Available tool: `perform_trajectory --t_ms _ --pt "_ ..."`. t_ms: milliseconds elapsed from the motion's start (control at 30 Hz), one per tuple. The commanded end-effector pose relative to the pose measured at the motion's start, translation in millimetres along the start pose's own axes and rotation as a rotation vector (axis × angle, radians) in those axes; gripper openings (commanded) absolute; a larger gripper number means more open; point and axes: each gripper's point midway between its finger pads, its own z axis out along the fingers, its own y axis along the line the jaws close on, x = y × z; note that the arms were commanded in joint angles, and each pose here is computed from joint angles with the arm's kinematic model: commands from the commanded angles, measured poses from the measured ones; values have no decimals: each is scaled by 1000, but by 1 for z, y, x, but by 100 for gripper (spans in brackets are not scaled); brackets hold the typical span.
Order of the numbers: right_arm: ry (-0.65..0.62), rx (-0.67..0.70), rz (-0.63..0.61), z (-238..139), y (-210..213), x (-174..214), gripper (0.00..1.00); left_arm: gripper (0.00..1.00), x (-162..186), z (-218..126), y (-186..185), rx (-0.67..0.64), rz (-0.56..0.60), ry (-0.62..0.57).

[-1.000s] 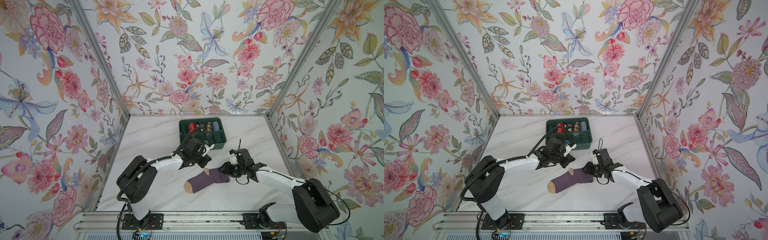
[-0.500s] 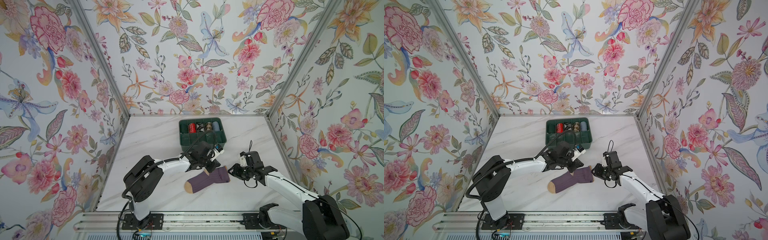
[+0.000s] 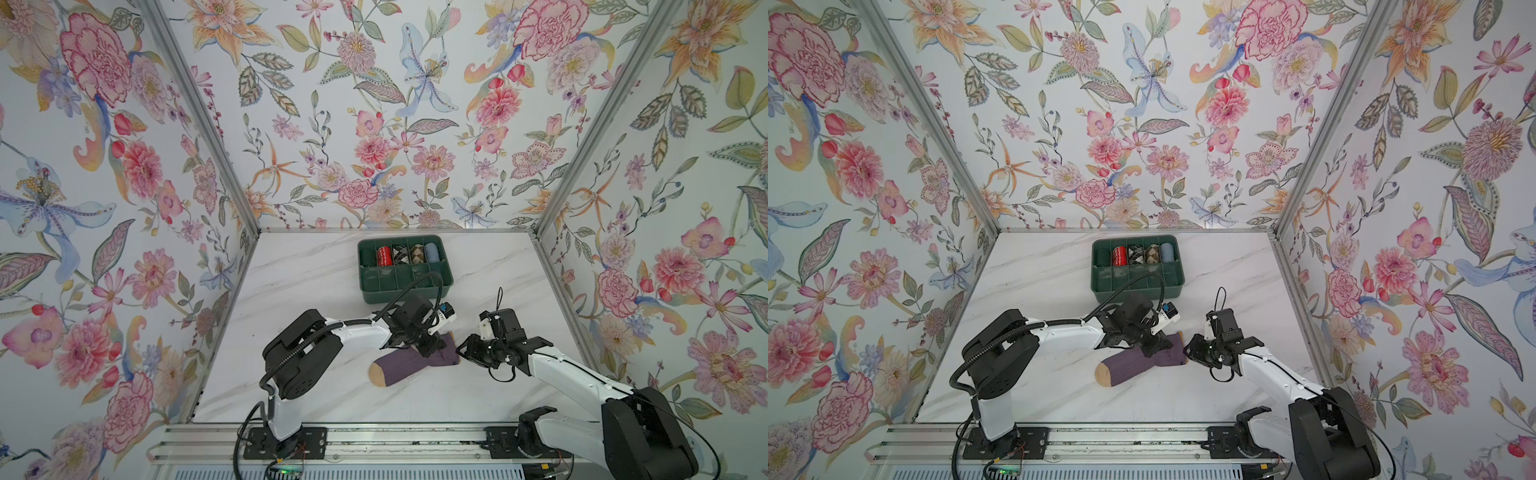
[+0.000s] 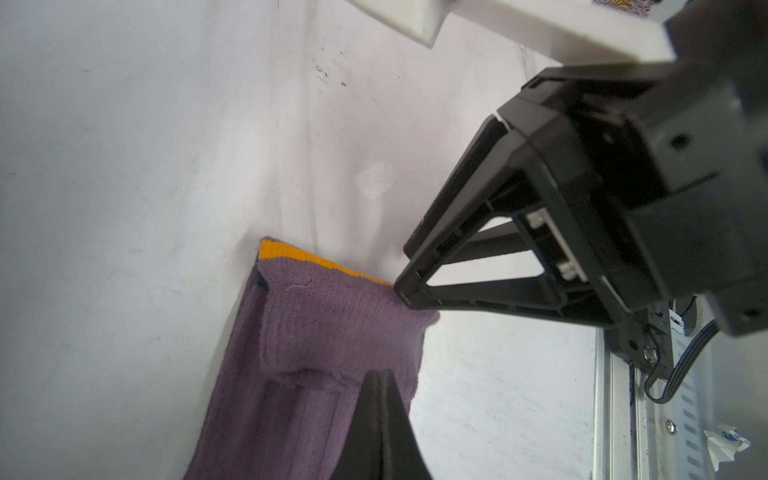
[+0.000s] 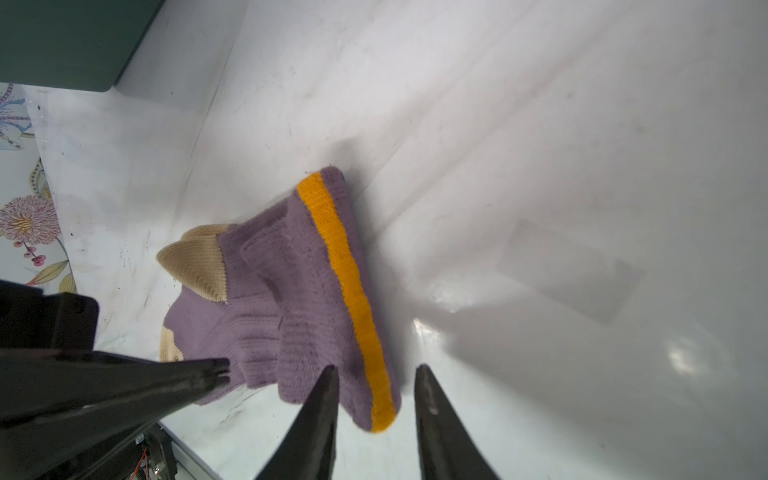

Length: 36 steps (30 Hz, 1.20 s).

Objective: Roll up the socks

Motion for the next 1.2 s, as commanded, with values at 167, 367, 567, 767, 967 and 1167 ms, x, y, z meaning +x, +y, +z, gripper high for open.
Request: perform_trajectory --t_ms 167,367,567,767,967,1167 --pt "8 -18 9 6 -1 2 34 0 6 9 0 0 -13 51" --pt "14 -18 12 9 -3 4 34 0 11 16 6 -27 -17 79" --pt "16 -21 16 12 -4 4 34 0 14 22 10 -59 -14 106" --pt "19 -31 16 15 -3 4 34 0 19 26 14 -84 -17 132" --pt "21 -35 15 18 -3 3 33 0 22 29 19 -98 -25 144" --pt "23 -39 13 21 -2 2 34 0 28 33 22 -105 -32 169"
